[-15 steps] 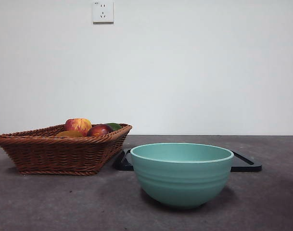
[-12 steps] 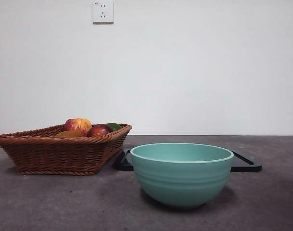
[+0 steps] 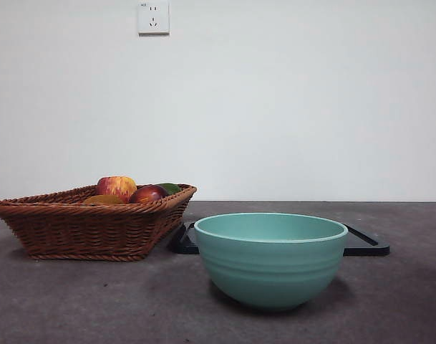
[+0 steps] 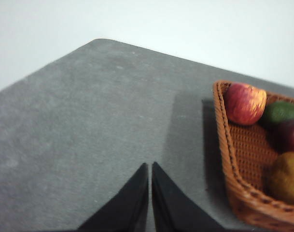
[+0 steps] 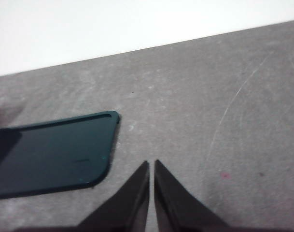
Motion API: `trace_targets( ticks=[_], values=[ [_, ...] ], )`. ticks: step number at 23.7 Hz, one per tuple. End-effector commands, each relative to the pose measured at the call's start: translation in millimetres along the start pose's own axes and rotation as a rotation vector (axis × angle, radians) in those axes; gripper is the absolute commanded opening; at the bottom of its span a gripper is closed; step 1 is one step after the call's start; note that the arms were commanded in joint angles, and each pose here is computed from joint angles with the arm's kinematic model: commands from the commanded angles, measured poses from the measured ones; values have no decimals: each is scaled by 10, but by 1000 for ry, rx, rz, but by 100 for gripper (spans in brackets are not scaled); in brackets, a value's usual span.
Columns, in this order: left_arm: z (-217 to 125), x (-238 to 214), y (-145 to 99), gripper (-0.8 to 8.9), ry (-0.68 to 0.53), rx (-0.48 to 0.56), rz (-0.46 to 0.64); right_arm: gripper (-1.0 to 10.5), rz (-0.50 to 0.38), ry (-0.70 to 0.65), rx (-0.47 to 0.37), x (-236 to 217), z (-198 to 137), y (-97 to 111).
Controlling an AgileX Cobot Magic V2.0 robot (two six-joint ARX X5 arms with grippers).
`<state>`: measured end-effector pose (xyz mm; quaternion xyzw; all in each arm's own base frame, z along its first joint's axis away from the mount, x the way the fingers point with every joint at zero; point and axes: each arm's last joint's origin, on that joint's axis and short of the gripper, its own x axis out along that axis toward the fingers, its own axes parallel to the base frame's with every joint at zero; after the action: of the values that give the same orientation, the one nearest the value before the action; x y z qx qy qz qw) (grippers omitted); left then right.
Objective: Pick up the wifruite, put it on the bowl, pick up the plate, put it on desk
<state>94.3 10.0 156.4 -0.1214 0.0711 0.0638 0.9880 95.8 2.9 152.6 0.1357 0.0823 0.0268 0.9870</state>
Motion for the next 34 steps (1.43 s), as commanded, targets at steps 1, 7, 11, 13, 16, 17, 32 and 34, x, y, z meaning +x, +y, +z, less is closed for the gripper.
trace_targets(
  ticks=[1,7,11,13,16,17,32,34],
  values=[
    [-64,18,14,10,21,-95,2,6,49,-2,47,1,4,15],
    [46,-23,-37,10,18,-139,-87,6,79,-26,101,-47,132,59],
    [200,-92,-76,10,3,-169,-100,6,96,-77,100,-122,315,115],
    [295,-139,-99,10,-1,-169,-102,6,103,-98,97,-170,409,144],
    [459,-223,-140,10,-11,-166,-113,6,106,-105,96,-252,536,185],
    [521,-255,-158,10,-15,-165,-124,6,104,-101,96,-284,579,199],
    [1368,-512,-401,10,104,-63,-233,6,135,96,-47,-707,1266,442],
    [1421,-501,-428,10,134,-66,-271,6,152,134,-85,-736,1352,475]
  ],
)
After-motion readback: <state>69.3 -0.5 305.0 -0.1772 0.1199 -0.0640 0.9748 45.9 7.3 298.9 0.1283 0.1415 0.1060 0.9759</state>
